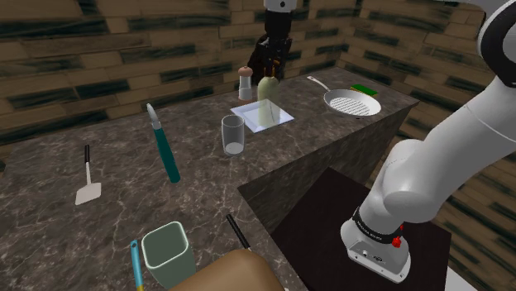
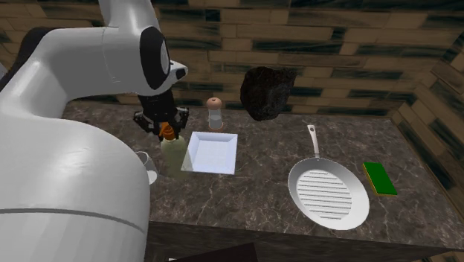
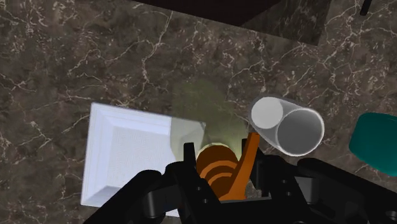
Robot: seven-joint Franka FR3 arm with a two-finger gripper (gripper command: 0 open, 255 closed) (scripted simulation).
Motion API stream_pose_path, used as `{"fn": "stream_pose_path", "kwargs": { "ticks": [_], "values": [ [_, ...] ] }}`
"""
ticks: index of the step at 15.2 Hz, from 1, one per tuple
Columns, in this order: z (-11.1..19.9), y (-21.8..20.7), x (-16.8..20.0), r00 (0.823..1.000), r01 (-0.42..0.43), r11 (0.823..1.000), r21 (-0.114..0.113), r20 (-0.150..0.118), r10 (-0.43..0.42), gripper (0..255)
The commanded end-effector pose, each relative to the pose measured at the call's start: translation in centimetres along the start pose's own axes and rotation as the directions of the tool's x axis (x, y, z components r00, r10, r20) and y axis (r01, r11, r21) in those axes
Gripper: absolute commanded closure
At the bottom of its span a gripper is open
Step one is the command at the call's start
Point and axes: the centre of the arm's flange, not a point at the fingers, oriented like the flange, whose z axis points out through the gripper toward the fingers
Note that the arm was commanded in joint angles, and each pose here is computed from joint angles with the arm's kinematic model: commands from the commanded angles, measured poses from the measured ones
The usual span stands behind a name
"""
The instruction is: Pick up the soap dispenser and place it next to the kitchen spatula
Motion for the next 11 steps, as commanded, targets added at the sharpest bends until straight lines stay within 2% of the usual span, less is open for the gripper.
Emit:
{"fn": "stream_pose_path", "kwargs": {
  "ticks": [1, 11],
  "values": [
    [-0.2, -2.7, -0.6, 1.0, -0.002, 1.0, 0.0, -0.001, 0.002, 255],
    [0.1, -15.7, -2.8, 1.0, -0.002, 1.0, 0.0, -0.001, 0.002, 255]
  ]
}}
